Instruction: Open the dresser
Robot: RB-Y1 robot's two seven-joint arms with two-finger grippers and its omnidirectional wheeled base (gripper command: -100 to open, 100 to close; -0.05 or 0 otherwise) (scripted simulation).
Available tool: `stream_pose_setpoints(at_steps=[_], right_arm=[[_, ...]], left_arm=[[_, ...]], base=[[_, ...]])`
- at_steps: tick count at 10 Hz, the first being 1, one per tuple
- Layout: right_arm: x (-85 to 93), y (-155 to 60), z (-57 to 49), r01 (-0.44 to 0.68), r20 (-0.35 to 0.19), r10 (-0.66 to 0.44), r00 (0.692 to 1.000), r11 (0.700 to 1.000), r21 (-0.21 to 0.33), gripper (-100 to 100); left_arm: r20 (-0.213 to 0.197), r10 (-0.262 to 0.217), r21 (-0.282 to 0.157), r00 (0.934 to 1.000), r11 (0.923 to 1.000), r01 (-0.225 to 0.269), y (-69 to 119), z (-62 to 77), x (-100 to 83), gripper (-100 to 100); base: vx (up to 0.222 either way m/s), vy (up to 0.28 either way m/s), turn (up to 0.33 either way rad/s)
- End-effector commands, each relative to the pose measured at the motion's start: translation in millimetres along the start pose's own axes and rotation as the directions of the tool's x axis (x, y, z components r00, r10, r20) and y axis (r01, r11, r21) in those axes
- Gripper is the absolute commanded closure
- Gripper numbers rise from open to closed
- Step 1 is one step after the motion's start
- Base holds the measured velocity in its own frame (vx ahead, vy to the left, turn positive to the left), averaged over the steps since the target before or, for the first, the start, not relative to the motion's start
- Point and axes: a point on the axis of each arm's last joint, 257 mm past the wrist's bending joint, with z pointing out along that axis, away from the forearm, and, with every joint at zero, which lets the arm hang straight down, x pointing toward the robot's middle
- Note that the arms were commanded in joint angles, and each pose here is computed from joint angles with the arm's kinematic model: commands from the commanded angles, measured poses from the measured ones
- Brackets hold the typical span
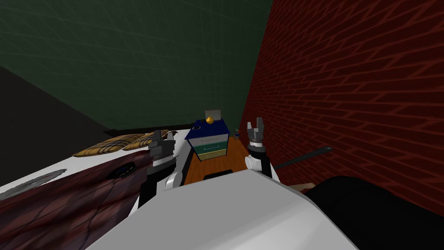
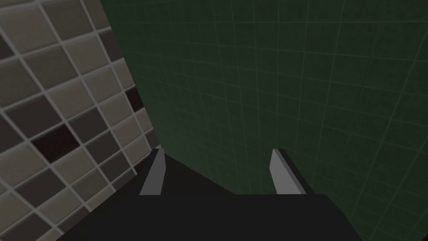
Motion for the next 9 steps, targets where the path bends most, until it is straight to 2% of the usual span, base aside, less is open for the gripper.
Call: stream_pose_setpoints(at_steps=[1, 9], right_arm=[[0.0, 0.0, 0.0, 0.000, 0.000, 0.000, 1.000, 1.000, 0.000, 0], [0.0, 0.2, 0.1, 0.000, 0.000, 0.000, 1.000, 1.000, 0.000, 0]], left_arm=[[0.000, 0.000, 0.000, 1.0000, 1.0000, 0.000, 0.0, 0.0, 0.0, 0], [0.000, 0.000, 0.000, 1.0000, 1.0000, 0.000, -0.2, 0.1, 0.0, 0]], base=[[0.000, 0.000, 0.000], [0.000, 0.000, 0.000]])
